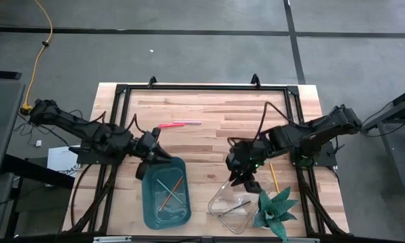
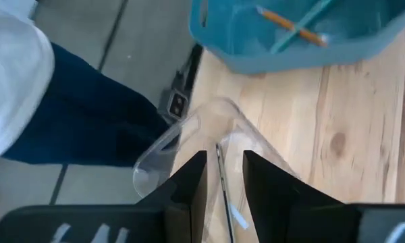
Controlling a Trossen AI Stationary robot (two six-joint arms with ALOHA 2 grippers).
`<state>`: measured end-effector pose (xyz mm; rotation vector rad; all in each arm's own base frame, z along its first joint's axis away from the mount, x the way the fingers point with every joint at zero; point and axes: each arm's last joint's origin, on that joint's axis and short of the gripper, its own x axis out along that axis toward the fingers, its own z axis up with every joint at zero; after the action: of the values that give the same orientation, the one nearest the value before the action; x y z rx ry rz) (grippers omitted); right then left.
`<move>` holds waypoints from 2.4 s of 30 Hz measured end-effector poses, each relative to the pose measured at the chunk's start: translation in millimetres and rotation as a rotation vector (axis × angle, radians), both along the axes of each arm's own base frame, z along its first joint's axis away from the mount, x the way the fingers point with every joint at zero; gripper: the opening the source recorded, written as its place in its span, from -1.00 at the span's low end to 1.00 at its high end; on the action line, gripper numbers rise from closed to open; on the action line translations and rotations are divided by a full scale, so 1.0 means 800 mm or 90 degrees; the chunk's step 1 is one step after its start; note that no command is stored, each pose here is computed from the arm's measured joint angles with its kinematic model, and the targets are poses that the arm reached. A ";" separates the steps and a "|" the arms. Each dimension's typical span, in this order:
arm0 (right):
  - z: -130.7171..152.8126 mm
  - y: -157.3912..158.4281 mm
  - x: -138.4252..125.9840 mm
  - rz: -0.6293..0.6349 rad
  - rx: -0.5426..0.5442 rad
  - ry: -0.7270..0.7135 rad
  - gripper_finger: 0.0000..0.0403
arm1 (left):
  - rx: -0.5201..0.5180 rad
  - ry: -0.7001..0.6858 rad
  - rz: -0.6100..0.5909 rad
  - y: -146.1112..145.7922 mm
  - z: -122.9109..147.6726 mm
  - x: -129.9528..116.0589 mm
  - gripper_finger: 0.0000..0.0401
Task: Sort pens & pencils
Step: Put the dark blue pencil into the blue bin
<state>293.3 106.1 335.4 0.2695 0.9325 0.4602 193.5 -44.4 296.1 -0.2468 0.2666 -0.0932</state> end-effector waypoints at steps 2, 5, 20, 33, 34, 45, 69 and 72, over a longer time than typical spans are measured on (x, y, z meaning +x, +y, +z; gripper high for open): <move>-0.006 0.008 0.000 -0.011 -0.010 0.022 -0.57 | 0.007 -0.001 0.000 -0.009 0.000 -0.002 -0.79; -0.017 0.022 0.001 -0.017 -0.023 0.048 -0.57 | 0.012 -0.003 0.002 -0.019 0.000 -0.006 -0.79; -0.020 0.078 0.048 0.057 -0.226 0.135 -0.57 | 0.031 0.027 0.011 -0.037 -0.007 -0.015 -0.79; -0.053 0.124 0.056 0.125 -0.309 0.209 -0.57 | 0.054 0.073 0.010 -0.035 -0.016 -0.018 -0.79; -0.055 0.129 0.055 0.123 -0.307 0.211 -0.57 | 0.055 0.075 0.010 -0.035 -0.016 -0.018 -0.79; -0.071 0.162 0.046 0.126 -0.301 0.219 -0.57 | 0.064 0.089 0.011 -0.035 -0.019 -0.020 -0.79; -0.097 0.171 0.057 0.142 -0.338 0.220 -0.57 | 0.046 0.093 0.020 -0.035 -0.019 -0.020 -0.79; -0.097 0.172 0.057 0.140 -0.337 0.219 -0.57 | 0.047 0.093 0.020 -0.035 -0.019 -0.020 -0.79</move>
<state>338.9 243.3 257.4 -0.2469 1.3904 0.3567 177.8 -72.1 280.8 -0.1852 0.4106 -0.0344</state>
